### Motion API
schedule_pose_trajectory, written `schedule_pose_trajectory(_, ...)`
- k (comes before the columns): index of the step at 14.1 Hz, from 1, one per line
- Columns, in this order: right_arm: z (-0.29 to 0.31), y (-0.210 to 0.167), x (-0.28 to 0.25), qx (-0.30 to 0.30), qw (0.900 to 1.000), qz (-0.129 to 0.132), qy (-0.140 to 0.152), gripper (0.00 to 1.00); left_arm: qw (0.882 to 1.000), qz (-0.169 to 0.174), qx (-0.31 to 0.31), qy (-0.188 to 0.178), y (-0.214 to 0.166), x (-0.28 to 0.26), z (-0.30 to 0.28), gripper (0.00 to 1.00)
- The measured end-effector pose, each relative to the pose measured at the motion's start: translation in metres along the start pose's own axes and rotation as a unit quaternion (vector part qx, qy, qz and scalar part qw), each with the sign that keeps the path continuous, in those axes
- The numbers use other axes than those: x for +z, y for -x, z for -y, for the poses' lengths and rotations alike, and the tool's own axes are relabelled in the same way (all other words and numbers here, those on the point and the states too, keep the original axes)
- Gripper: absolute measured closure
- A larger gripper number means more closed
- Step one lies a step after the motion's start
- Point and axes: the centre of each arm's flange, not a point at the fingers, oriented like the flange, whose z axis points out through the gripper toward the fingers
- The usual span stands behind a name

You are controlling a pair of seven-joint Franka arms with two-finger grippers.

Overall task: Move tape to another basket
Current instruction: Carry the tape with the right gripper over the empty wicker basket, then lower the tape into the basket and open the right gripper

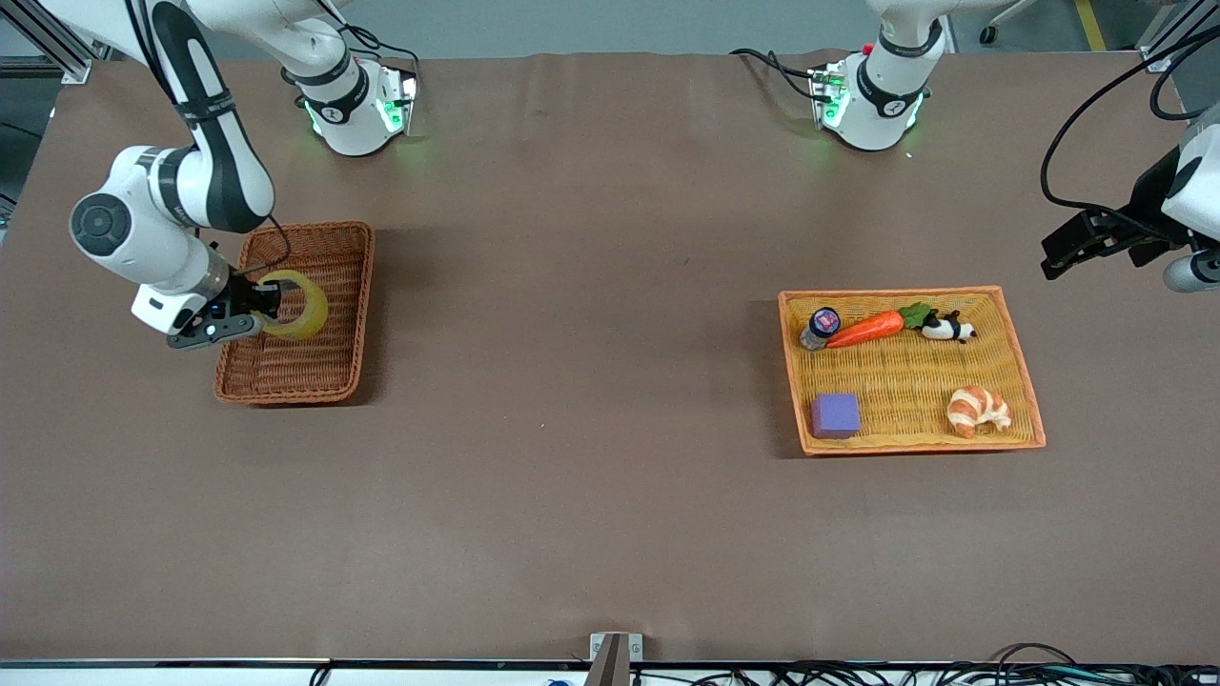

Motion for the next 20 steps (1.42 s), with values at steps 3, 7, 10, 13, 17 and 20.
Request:
schedule_pose_trajectory(3, 0.002, 0.006, 0.008, -0.016, 1.000, -0.013, 0.005, 0.79, 1.000, 0.000, 0.001, 0.000, 0.000, 0.000, -0.001, 0.00)
schedule_pose_trajectory(7, 0.003, 0.008, 0.015, -0.022, 0.999, -0.023, 0.011, 0.79, 1.000, -0.001, 0.001, 0.000, 0.000, 0.000, -0.001, 0.00)
schedule_pose_trajectory(10, 0.004, 0.011, 0.026, -0.024, 0.999, -0.018, 0.014, 0.79, 1.000, -0.001, 0.001, 0.000, 0.000, 0.000, -0.001, 0.00)
schedule_pose_trajectory(13, 0.004, 0.011, 0.029, -0.025, 0.999, -0.017, 0.015, 0.74, 1.000, -0.002, 0.001, 0.000, 0.000, 0.000, -0.001, 0.00)
schedule_pose_trajectory(17, 0.004, 0.007, 0.025, -0.027, 0.999, -0.023, 0.018, 0.33, 1.000, -0.002, 0.001, 0.000, 0.000, 0.000, -0.002, 0.00)
schedule_pose_trajectory(20, -0.004, -0.015, -0.004, -0.027, 0.999, -0.035, 0.021, 0.04, 1.000, -0.002, 0.003, 0.000, 0.000, 0.000, -0.003, 0.00)
